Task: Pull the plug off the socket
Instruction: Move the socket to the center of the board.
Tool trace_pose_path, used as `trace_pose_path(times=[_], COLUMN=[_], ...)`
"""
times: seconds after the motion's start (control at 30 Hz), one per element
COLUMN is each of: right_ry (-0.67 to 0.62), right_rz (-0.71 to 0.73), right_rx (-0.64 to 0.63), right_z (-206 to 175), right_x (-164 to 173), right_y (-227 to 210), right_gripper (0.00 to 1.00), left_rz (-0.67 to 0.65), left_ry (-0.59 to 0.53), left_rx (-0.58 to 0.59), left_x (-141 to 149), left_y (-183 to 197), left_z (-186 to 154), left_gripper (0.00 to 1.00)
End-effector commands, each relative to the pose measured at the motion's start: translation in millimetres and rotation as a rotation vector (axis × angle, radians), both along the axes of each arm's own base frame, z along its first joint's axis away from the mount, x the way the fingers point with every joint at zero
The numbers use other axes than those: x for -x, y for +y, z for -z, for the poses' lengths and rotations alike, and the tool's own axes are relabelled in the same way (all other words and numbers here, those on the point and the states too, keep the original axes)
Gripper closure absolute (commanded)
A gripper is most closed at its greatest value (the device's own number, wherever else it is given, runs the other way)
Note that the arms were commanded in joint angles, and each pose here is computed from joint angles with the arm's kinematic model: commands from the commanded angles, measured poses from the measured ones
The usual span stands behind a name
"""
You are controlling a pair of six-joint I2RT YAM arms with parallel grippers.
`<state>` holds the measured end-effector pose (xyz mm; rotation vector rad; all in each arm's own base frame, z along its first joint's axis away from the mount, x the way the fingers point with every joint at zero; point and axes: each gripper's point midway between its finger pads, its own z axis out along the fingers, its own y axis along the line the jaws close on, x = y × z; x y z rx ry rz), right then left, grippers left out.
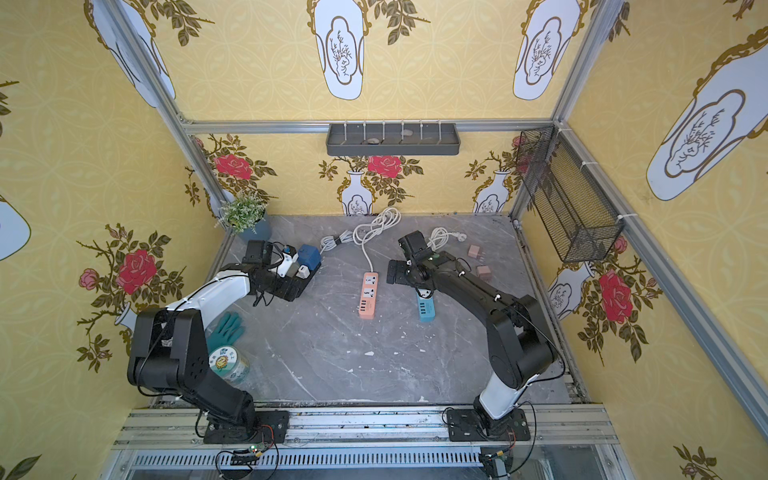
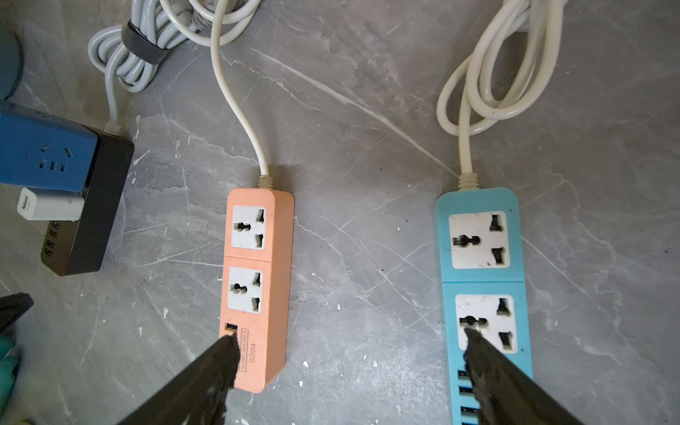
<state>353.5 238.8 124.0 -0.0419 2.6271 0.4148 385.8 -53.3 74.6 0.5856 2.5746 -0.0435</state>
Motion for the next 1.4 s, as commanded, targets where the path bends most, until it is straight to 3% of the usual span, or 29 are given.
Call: trace_pose_path(times=[0.0,0.4,1.0,1.23,1.37], right_ry=[-0.021,-0.030,-0.029,-0.035,-0.039], right_rz=[0.002,-0.001,-0.001,-0.003,-0.007], right_rx=[-0.020,-0.022,-0.012,-0.015,-0.022], right_z=[-5.0,-11.3,-10.2,-13.1,-15.6], right_x=[-3.1,-5.7,-7.6,-7.3,-8.0], right_y=[3.5,5.6,6.2,6.3,7.8], right_gripper=[0.01,0.01,0.01,0.01,0.01], left_rz=[0.033,0.041,0.058,0.066,0.069], left_ry=[-0.011,0.063,0.135,0.145,0.159], left_rx=[0.001,-0.005,0.013,0.040,0.054], left_x=[-7.9,-23.7,-20.9,-13.0,-7.6], left_y=[-3.4,-5.5,-10.6,-14.6,-17.7], left_z=[5.2,26.7,53.7,53.1,53.2], left_gripper=[0.08,0.11,0.19,0.37,0.52])
